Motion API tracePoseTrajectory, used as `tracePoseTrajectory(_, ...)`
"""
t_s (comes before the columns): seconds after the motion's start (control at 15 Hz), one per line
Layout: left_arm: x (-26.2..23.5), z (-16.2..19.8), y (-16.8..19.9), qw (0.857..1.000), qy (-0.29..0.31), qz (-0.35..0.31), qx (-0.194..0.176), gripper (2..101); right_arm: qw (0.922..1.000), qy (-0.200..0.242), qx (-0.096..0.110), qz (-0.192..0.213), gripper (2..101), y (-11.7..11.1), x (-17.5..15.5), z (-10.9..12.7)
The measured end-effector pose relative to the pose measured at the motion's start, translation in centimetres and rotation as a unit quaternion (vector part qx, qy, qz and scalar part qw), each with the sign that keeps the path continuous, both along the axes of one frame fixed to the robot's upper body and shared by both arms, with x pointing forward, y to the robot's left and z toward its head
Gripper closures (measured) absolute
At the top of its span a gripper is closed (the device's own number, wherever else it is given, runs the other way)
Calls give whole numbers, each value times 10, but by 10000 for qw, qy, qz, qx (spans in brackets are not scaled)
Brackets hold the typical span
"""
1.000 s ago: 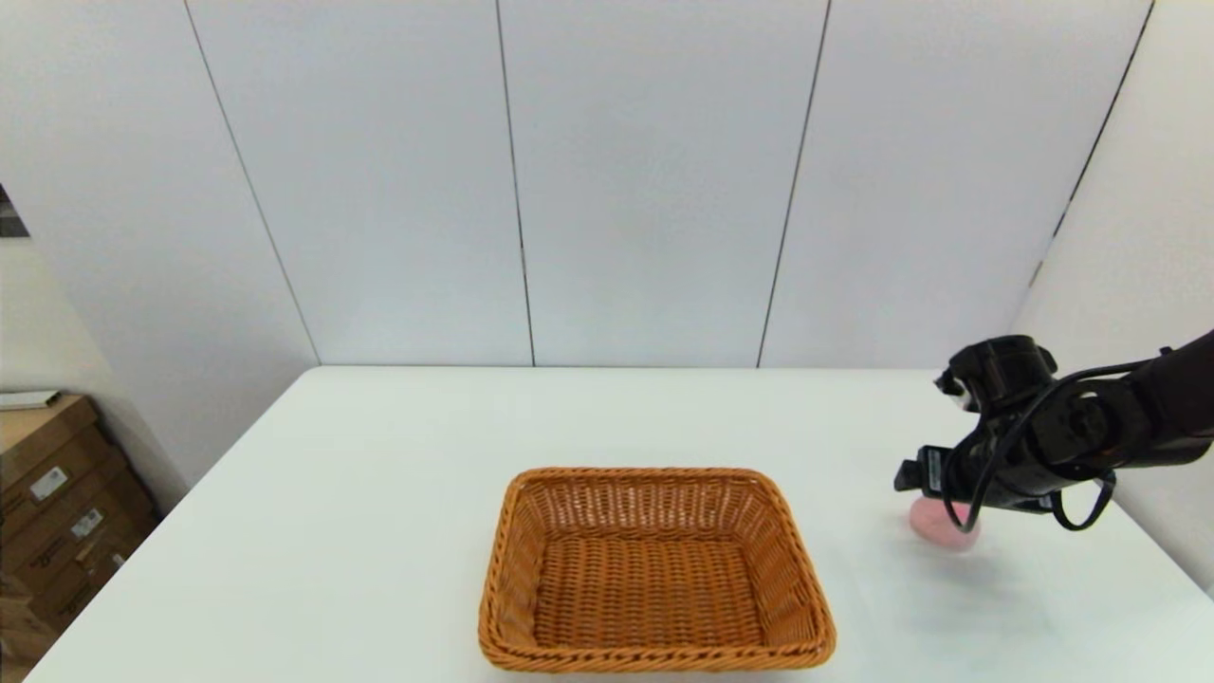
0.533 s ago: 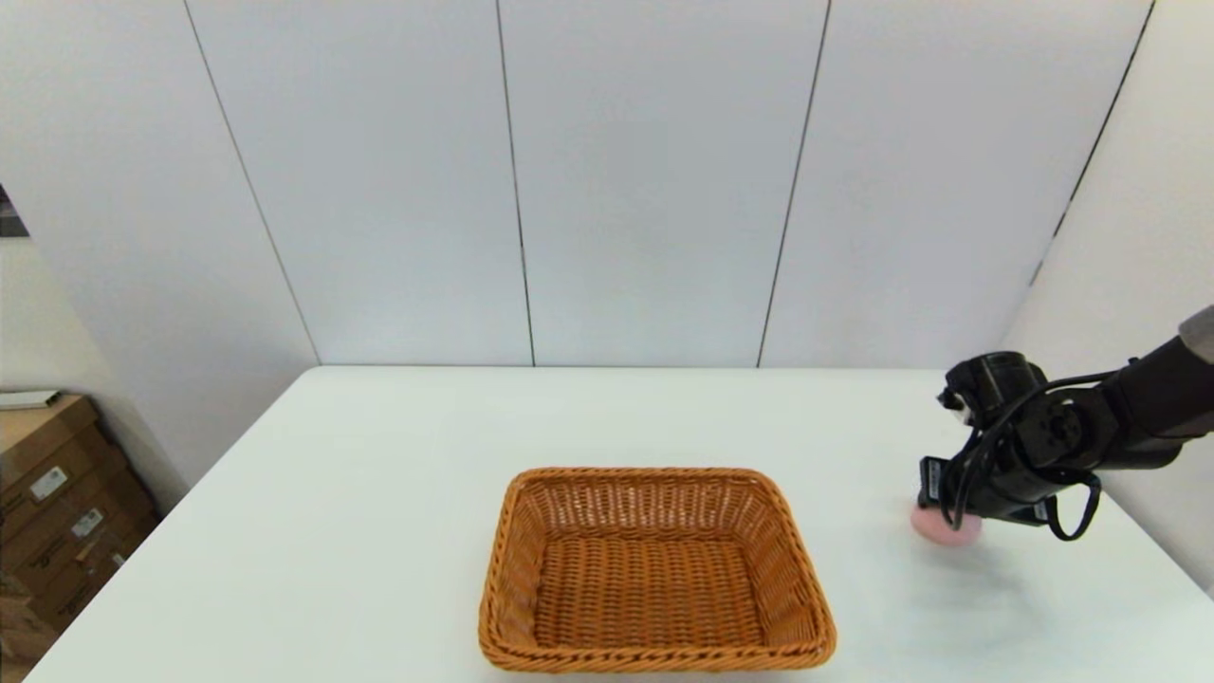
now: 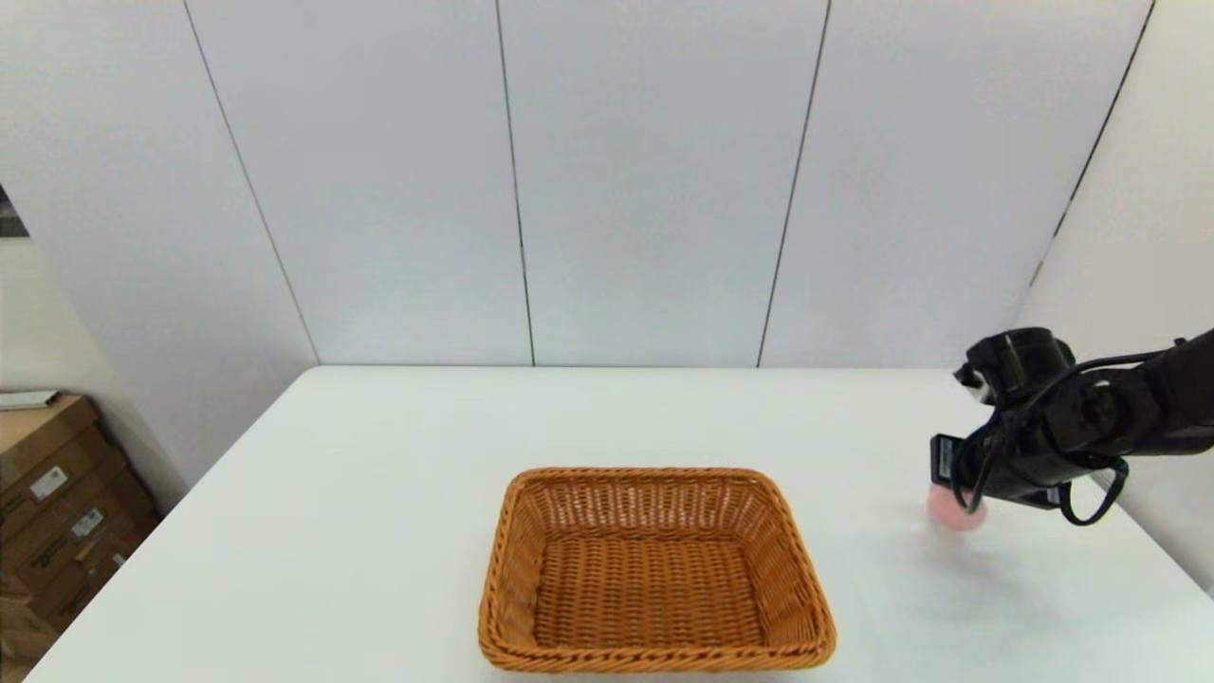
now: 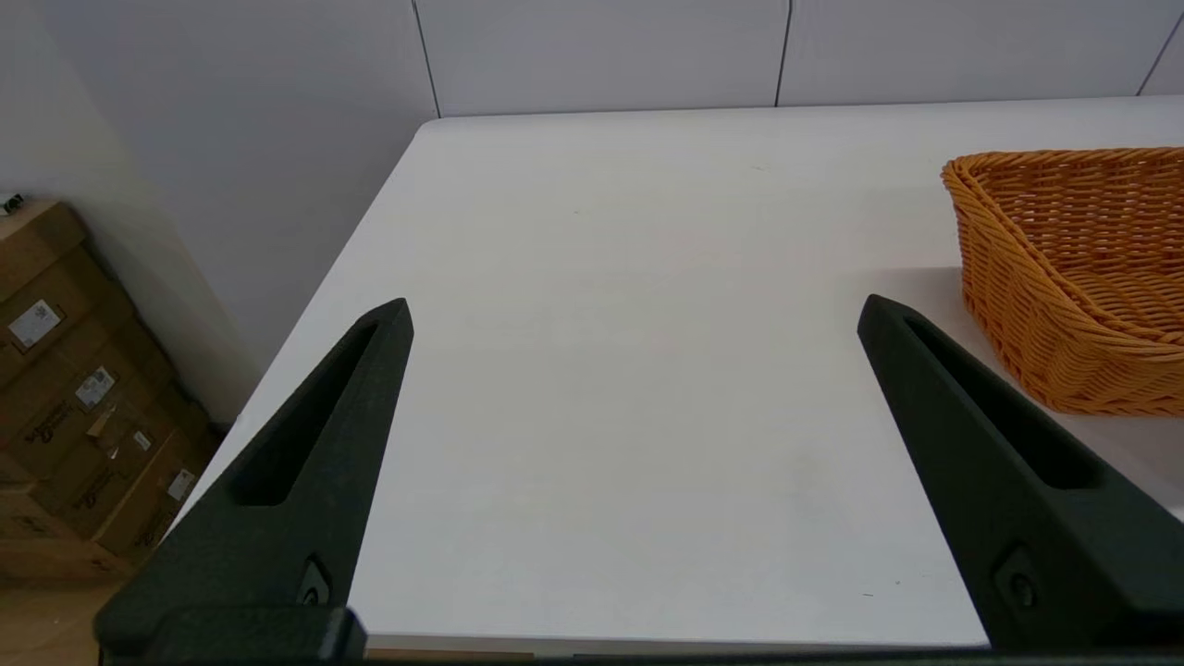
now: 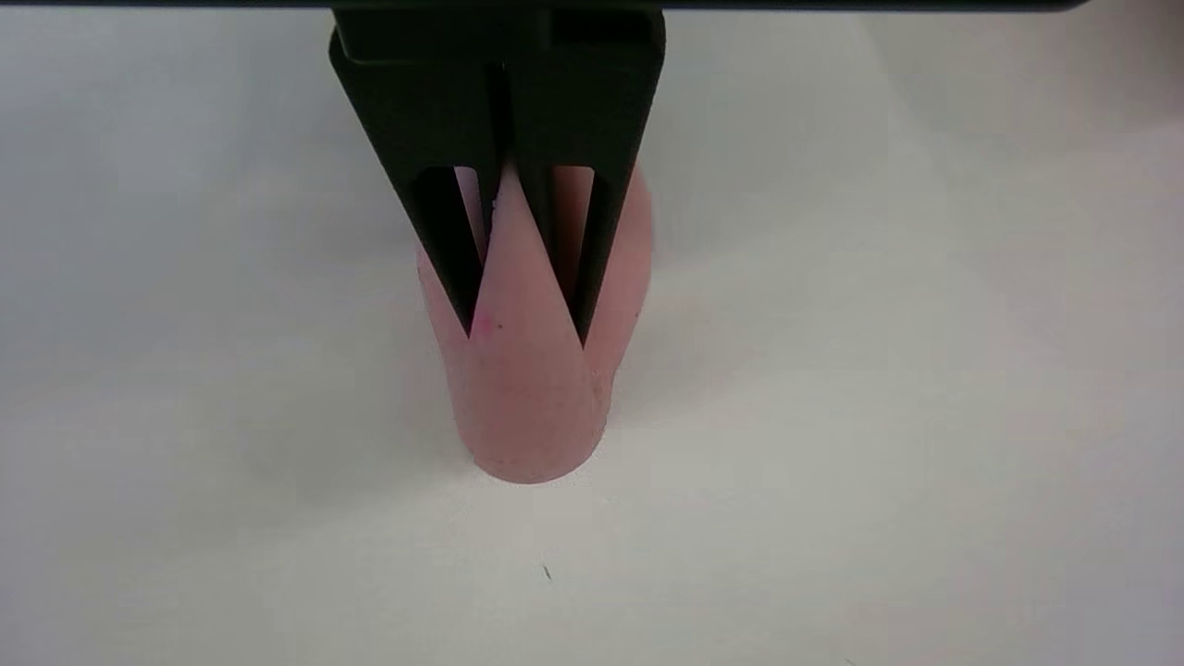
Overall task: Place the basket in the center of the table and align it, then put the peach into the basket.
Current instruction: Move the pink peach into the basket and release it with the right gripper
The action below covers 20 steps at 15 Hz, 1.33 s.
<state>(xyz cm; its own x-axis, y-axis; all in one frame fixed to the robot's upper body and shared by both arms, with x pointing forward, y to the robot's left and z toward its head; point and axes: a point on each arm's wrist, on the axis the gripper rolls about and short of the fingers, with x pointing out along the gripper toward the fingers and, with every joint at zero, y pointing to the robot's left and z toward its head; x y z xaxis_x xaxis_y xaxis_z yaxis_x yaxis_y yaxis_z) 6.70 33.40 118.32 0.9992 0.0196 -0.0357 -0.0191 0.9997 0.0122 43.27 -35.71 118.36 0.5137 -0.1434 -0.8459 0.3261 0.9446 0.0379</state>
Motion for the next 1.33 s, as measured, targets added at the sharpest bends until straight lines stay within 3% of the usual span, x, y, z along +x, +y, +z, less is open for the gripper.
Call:
tracePoseTrajectory(0.2,0,0,0,10000,0,-2,-3,54,9983,-337,211,418,972,20,-16,38)
tracePoseTrajectory(0.4,0,0,0,10000,-1,17,-59,54,9874,-622,455,1385,972,72,-39,73)
tracePoseTrajectory(0.67,0,0,0,10000,-2,25,-70,54,9580,-816,733,2650,972,145,-69,97)
tracePoseTrajectory(1.0,0,0,0,10000,-2,21,-61,54,9252,-640,863,3639,972,214,-79,93)
tracePoseTrajectory(1.2,0,0,0,10000,-1,17,-50,54,9152,-377,864,3918,683,239,-81,75)
tracePoseTrajectory(1.33,0,0,0,10000,-1,17,-50,54,9124,-306,893,3982,534,245,-80,71)
